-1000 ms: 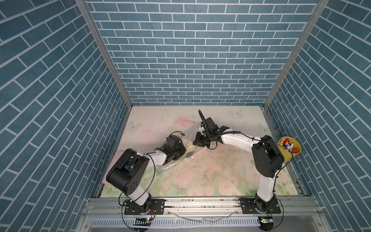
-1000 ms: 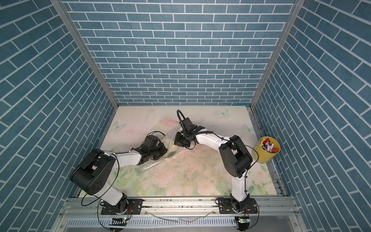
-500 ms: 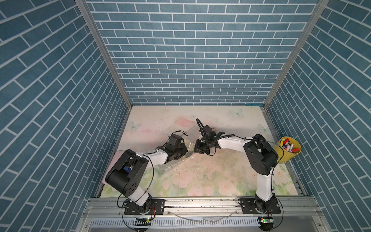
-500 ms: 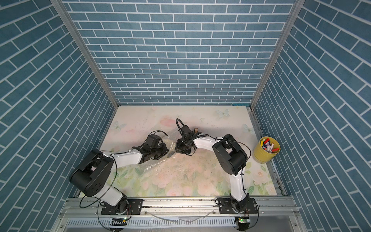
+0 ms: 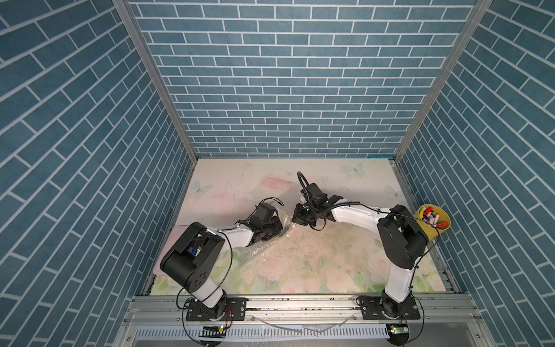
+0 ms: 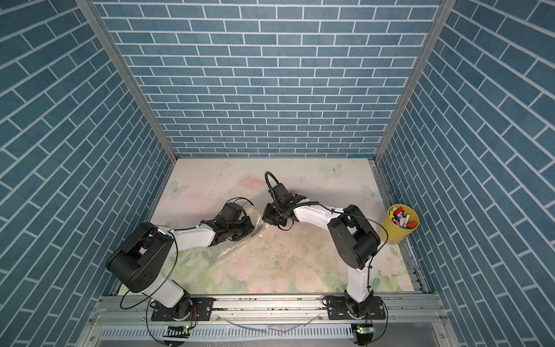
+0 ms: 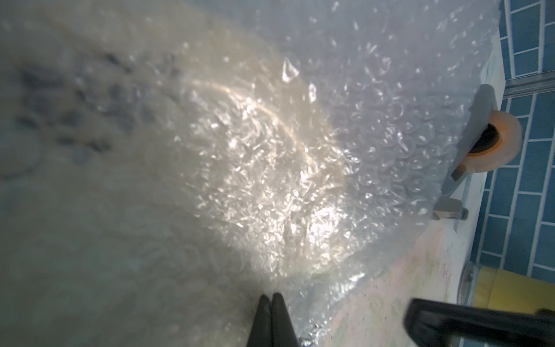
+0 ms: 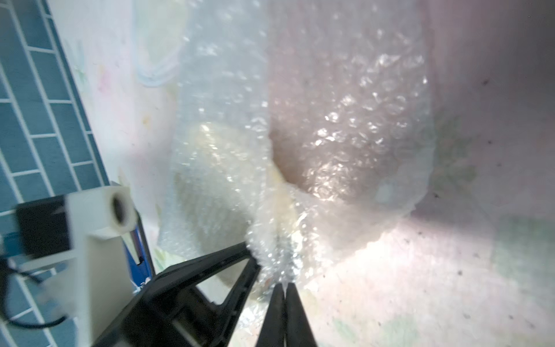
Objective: Wrap dinner plates in bubble wrap
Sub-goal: Wrap the plate in the bubble wrap.
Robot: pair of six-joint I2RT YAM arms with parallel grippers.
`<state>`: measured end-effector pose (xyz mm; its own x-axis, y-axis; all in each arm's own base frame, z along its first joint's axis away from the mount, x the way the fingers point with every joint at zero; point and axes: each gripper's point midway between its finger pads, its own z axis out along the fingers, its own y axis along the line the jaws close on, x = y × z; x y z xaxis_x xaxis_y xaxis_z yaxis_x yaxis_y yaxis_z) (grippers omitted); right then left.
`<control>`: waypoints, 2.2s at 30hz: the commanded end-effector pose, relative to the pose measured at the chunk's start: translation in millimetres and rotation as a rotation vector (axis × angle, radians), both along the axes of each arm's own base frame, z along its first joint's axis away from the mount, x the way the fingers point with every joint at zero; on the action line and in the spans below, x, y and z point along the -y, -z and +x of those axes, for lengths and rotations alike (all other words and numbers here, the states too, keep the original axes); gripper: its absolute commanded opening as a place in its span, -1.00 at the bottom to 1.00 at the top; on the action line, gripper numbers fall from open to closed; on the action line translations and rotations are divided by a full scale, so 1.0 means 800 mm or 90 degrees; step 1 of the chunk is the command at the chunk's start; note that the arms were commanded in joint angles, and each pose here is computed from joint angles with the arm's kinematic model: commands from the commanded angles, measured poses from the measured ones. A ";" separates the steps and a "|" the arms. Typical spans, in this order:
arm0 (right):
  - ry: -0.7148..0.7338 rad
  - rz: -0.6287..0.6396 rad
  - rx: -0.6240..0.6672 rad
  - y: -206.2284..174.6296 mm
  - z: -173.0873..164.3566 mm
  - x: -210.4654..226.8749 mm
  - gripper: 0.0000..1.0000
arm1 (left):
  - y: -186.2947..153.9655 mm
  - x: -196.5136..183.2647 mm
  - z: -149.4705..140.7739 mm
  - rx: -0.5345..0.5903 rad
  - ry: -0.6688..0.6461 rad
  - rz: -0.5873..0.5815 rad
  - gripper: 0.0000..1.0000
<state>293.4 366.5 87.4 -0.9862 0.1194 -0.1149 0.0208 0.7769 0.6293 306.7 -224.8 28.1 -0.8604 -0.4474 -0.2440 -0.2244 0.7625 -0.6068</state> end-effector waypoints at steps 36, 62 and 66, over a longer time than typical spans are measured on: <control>-0.027 -0.030 -0.087 0.092 0.015 -0.028 -0.96 | -0.057 -0.044 0.022 0.045 -0.114 0.011 0.00; -0.047 -0.023 -0.061 0.068 0.018 -0.036 -0.99 | -0.003 -0.036 0.048 -0.058 -0.106 -0.036 -0.85; -0.054 -0.022 -0.055 0.060 0.017 -0.039 -1.00 | 0.018 -0.039 0.036 -0.084 -0.119 -0.043 -0.97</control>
<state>310.0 401.9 33.8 -0.9985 0.0492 -0.0221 0.0242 0.7752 0.6312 346.6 -195.3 24.0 -0.7733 -0.6202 -0.1316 -0.4207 0.6573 -0.6253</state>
